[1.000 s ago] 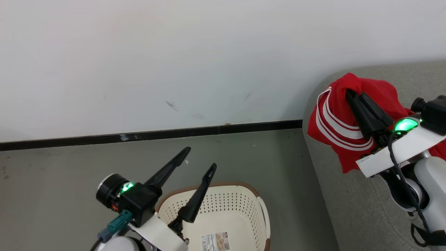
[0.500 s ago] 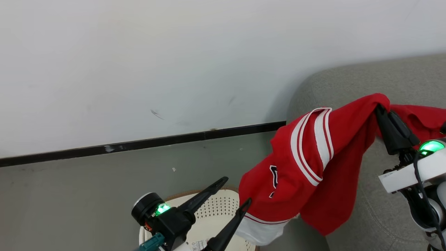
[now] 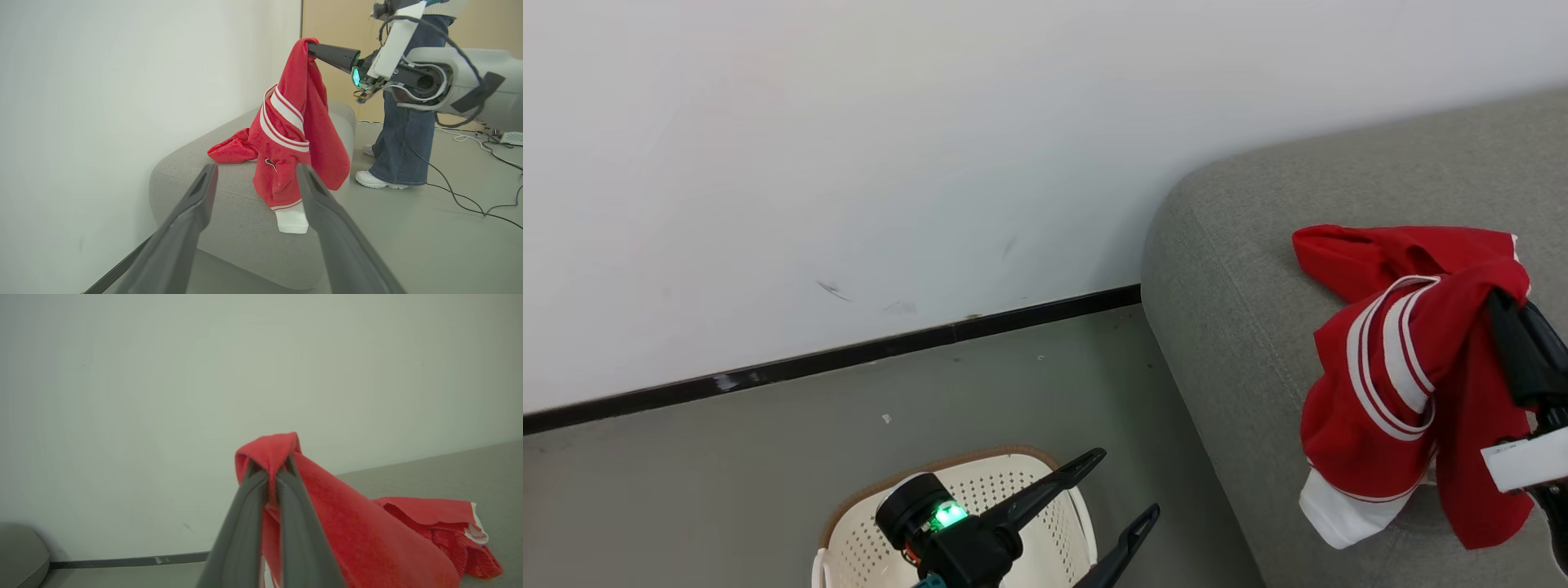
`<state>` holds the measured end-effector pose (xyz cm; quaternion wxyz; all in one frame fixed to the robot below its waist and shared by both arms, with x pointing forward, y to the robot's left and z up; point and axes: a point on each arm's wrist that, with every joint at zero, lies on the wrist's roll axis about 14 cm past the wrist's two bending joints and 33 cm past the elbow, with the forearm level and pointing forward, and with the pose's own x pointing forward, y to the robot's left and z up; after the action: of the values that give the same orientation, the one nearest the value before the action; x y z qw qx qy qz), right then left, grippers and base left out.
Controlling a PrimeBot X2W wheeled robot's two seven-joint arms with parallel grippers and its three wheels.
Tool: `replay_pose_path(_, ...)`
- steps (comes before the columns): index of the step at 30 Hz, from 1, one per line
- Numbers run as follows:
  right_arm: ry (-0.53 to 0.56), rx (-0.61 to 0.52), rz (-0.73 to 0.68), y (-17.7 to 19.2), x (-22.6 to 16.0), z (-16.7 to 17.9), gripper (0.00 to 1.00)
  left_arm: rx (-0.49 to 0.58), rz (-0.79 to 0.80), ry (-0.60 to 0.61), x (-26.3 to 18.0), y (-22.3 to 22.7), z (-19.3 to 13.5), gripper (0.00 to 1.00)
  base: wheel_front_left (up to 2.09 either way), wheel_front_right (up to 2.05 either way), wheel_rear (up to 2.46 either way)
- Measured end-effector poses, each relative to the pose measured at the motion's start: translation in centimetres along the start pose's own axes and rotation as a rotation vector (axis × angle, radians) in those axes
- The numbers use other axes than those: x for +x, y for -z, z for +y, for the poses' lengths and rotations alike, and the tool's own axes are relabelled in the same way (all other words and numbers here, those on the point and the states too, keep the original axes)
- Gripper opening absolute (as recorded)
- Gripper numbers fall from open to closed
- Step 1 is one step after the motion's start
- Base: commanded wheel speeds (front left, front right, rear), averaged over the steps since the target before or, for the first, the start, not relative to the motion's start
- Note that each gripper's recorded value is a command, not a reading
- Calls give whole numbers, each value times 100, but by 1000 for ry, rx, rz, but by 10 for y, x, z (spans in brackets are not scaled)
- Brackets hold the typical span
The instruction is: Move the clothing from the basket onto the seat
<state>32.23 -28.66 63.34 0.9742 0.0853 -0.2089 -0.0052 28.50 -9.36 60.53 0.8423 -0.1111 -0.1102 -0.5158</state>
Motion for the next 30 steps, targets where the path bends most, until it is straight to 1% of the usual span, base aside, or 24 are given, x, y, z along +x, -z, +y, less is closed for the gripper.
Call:
replay_pose_path(5,89,-24,11,-2,-20,-27,0,-17,-2,39,7,3,-10,100,0,0,0)
replay_pose_path(9,137,-1,42,7,-30,-38,0,-25,7,60,10,7,-13,100,0,0,0)
replay_pose_path(11,145,13,51,9,-28,-40,0,-34,12,65,11,10,-13,100,0,0,0)
replay_pose_path(14,159,34,47,5,-15,-46,0,-39,27,68,12,16,-10,100,0,0,0)
replay_pose_path(16,159,22,29,-6,0,-51,0,-45,42,65,12,21,-7,100,0,0,0)
replay_pose_path(18,158,-5,-14,-26,19,-58,0,-42,53,63,12,24,-3,100,0,0,0)
replay_pose_path(19,158,-5,-14,-26,19,-58,0,-42,53,63,12,24,-3,100,0,0,0)
replay_pose_path(21,165,-34,-68,-52,38,-68,0,-37,57,58,13,25,2,100,0,0,0)
replay_pose_path(26,209,-73,-171,-102,75,-93,0,-30,24,46,23,19,13,100,0,0,0)
replay_pose_path(30,254,-101,-200,-123,98,-112,0,-27,-3,34,30,14,22,100,0,0,0)
